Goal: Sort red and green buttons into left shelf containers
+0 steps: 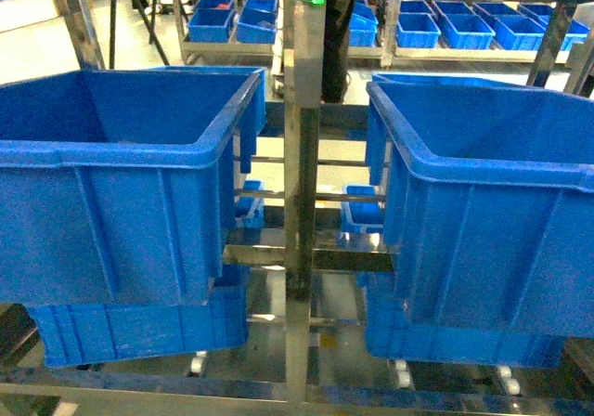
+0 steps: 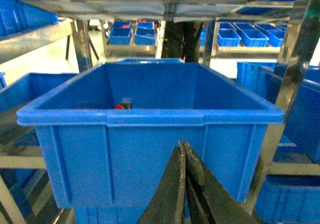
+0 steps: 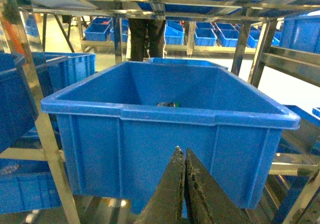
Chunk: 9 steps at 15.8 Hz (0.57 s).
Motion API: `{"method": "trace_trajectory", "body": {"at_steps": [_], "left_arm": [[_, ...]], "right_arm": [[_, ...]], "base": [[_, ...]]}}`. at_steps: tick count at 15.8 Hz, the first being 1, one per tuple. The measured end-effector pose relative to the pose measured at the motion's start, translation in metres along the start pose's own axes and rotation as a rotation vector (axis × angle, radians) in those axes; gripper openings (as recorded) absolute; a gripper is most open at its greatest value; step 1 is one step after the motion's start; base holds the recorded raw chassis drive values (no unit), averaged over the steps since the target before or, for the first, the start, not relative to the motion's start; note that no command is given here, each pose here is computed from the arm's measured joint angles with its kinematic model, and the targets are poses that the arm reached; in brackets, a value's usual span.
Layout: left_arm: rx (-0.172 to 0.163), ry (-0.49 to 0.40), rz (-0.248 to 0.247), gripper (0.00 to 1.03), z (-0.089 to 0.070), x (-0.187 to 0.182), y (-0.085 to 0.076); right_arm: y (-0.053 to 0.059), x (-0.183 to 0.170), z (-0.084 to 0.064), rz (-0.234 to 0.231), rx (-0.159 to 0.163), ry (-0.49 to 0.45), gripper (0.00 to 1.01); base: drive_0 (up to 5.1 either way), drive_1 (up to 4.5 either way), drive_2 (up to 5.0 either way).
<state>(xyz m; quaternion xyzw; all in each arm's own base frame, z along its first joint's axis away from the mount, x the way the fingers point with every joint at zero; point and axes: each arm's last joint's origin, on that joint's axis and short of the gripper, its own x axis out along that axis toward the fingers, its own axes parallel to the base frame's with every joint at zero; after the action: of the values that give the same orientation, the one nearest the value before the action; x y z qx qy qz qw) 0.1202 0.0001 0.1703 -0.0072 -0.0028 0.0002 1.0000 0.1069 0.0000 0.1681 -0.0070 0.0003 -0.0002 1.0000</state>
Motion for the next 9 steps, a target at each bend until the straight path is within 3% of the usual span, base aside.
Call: {"method": "trace_trajectory", "body": {"at_steps": [1,3,9], "left_arm": [[0.000,-0.003,0.001,0.02,0.000,-0.001,0.000],[0.000,-0.011,0.001,0.02,0.001,-0.004,0.000],[0.000,-0.008,0.001,0.02,0.000,-0.011,0.000]], "right_arm": [[0.000,-0.005,-0.005,0.002,0.000,0.042,0.02],[0.000,-0.010,0.001,-0.001,0.000,-0.020,0.02],[0.000,-0.009,-0.002,0.000,0.000,-0.001,0.02]], "base": [[0.0,0.00,0.0],[0.0,0.00,0.0],[0.0,0.00,0.0]]}}
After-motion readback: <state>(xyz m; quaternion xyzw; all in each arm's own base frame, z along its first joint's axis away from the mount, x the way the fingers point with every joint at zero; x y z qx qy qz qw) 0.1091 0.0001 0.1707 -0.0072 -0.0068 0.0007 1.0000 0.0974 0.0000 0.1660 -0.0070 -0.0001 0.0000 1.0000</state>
